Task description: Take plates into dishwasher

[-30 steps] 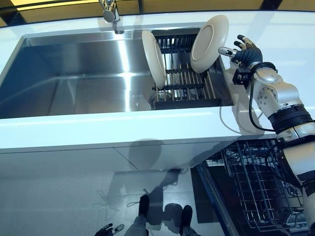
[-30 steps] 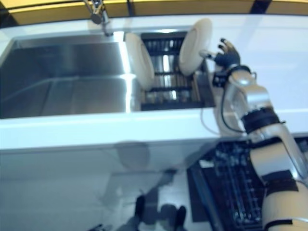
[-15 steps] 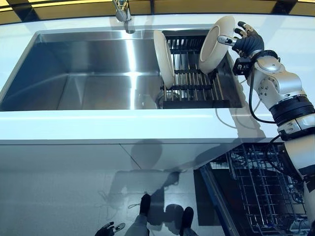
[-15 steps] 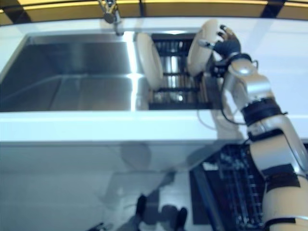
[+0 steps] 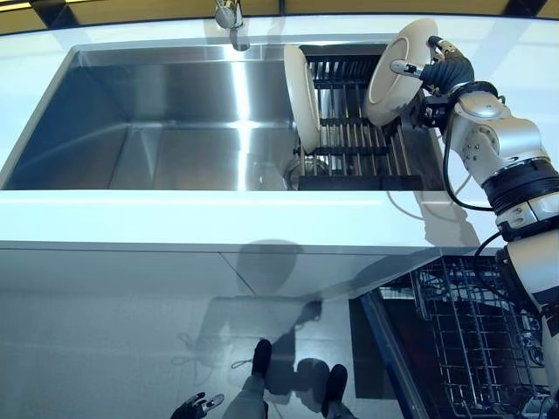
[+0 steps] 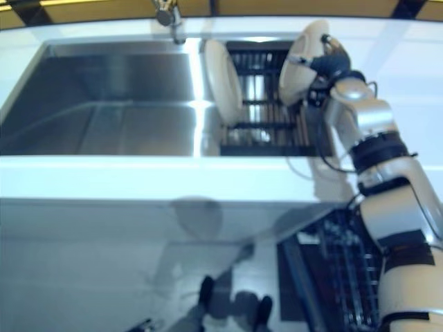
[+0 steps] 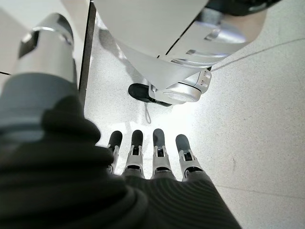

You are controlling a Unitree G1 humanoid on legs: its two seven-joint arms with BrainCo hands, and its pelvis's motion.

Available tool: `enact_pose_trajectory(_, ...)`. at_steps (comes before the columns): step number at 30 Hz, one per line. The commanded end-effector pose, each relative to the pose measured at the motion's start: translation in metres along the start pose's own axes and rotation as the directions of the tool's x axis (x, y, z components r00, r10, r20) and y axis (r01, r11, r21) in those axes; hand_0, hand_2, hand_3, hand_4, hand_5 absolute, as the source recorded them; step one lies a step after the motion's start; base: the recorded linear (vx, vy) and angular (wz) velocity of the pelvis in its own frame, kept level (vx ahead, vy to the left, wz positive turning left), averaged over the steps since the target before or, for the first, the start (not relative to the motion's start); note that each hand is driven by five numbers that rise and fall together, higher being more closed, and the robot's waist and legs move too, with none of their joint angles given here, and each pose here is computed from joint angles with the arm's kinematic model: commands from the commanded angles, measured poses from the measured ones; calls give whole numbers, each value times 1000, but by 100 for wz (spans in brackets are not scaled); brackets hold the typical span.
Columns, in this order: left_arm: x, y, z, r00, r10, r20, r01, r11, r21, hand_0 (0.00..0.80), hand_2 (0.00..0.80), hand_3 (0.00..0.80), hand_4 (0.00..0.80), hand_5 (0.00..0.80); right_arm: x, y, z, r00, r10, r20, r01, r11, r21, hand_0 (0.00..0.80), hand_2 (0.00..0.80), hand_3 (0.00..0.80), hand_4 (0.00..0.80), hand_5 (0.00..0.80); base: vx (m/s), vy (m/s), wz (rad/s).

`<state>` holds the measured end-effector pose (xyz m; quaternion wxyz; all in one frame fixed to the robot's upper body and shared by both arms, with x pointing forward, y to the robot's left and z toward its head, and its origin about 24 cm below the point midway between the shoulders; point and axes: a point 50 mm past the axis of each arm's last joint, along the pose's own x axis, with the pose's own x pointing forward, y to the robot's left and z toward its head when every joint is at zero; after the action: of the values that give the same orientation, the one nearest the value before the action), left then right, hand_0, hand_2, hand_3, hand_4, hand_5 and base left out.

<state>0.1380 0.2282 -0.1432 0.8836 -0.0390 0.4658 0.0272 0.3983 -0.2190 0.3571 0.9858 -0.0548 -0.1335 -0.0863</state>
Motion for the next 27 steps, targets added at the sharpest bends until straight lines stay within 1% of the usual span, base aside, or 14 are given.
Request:
enact_pose_trajectory(1, -2, 1, -4, 1000, -16, -7, 16, 1000, -6, 0, 0, 0, 0, 0, 0, 6, 29, 998, 18, 58, -14, 998, -62, 0, 0, 0, 0, 0, 0, 0, 0)
enact_pose_trajectory(9, 0, -4, 1, 999, -28, 20, 29, 998, -57, 0, 0, 0, 0, 0, 1, 8, 22, 999, 34, 25, -33, 999, -26, 0, 0, 0, 0, 0, -13, 9, 0)
enact_pose_trajectory(10, 0, -5, 1, 999, -30, 22, 32, 998, -61, 0, 0, 0, 0, 0, 1, 7, 22, 999, 35, 20, -35, 999, -24, 107, 107, 107, 107, 107, 0, 0, 0)
enact_pose_trajectory(11, 0, -5, 0, 999, -32, 25, 34, 997, -63, 0, 0, 0, 0, 0, 1, 6, 21, 999, 30, 22, -29, 999, -24, 558, 558, 558, 558, 558, 0, 0, 0)
enact_pose_trajectory(12, 0, -6, 2, 999, -35, 34, 37, 998, -59, 0, 0, 0, 0, 0, 2, 4, 22, 999, 17, 33, -16, 999, -30, 800, 800, 800, 800, 800, 0, 0, 0)
enact_pose_trajectory(14, 0, -5, 4, 998, -37, 45, 40, 998, -53, 0, 0, 0, 0, 0, 1, 4, 25, 999, 15, 51, -14, 1000, -22, 800, 800, 800, 800, 800, 0, 0, 0)
enact_pose_trajectory(27, -1, -1, 5, 999, -31, 44, 32, 999, -36, 0, 0, 0, 0, 0, 0, -22, 40, 981, -131, 141, 141, 988, -63, 800, 800, 800, 800, 800, 0, 0, 0)
